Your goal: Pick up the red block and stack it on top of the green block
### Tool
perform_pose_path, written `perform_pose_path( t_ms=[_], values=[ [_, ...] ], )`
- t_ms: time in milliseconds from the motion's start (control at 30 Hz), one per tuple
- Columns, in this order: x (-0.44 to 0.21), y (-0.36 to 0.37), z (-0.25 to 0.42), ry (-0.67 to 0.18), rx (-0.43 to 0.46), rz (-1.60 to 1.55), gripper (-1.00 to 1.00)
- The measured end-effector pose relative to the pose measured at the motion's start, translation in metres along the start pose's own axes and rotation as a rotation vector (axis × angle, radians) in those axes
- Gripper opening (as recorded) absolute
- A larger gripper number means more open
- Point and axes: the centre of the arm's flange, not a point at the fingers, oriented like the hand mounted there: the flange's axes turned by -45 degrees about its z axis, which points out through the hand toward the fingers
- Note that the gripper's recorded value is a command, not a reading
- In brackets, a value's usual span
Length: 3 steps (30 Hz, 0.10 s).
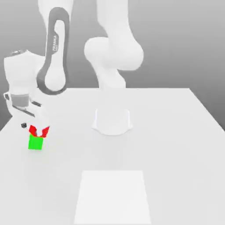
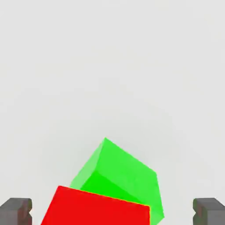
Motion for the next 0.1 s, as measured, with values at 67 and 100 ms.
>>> perform_pose_path(
  t_ms=[67,100],
  values=[
    [0.0,-0.001,-0.016,-0.001,-0.002,-0.001,1.0],
    [-0.001,-0.001,-0.024,-0.002,-0.003,-0.001,1.0]
  ],
)
